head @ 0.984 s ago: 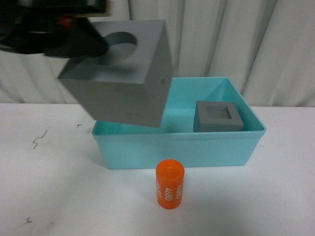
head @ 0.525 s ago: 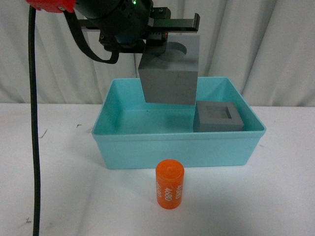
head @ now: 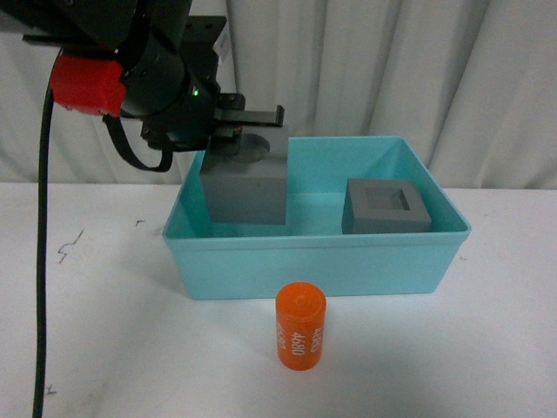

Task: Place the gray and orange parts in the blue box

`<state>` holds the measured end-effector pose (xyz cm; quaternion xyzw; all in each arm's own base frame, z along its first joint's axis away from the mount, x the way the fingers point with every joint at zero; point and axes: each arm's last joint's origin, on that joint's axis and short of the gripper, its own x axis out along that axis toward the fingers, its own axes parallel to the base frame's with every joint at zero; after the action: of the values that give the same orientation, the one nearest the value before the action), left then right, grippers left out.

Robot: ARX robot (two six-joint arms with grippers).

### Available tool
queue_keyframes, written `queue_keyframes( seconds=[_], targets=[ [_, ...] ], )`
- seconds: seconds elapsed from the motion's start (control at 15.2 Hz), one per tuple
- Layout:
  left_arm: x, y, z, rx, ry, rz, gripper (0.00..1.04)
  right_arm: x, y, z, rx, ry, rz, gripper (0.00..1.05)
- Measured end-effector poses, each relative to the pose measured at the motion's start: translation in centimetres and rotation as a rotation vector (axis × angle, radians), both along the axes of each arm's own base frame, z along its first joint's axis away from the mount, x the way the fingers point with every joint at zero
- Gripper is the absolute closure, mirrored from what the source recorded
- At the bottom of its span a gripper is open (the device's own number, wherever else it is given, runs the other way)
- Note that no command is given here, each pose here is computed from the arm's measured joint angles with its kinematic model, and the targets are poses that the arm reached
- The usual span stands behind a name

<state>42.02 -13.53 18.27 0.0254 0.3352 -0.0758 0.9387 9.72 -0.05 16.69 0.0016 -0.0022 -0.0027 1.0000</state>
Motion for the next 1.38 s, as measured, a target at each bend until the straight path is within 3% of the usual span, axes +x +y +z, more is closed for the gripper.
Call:
queue_keyframes(
  seconds=[0.2,0.66,0.85,1.11,1.18,1.38],
  targets=[
    [-0.5,1.7,-1.7,0.012,0.049,0.026,0.84,0.0,0.0,0.0,0.000,0.000,0.000,0.06],
    [-1.4,2.5,-3.6,0.029,0.095,0.019,0.84,0.0,0.0,0.0,0.000,0.000,0.000,0.06],
    [-2.5,2.7,-3.1,0.016,0.072,0.002,0.54,0.0,0.0,0.0,0.000,0.000,0.000,0.06],
    [-5.6,3.9,1.7,-0.064,-0.132,-0.025,0.10,0.0,0.0,0.0,0.000,0.000,0.000,0.06],
    [-6.9,4.5,2.4,-0.090,-0.174,-0.039,0.06,0.0,0.0,0.0,0.000,0.000,0.000,0.06],
    [-10.9,6.4,5.7,-0.163,-0.317,-0.065,0.07,0.0,0.0,0.0,0.000,0.000,0.000,0.06]
  ],
)
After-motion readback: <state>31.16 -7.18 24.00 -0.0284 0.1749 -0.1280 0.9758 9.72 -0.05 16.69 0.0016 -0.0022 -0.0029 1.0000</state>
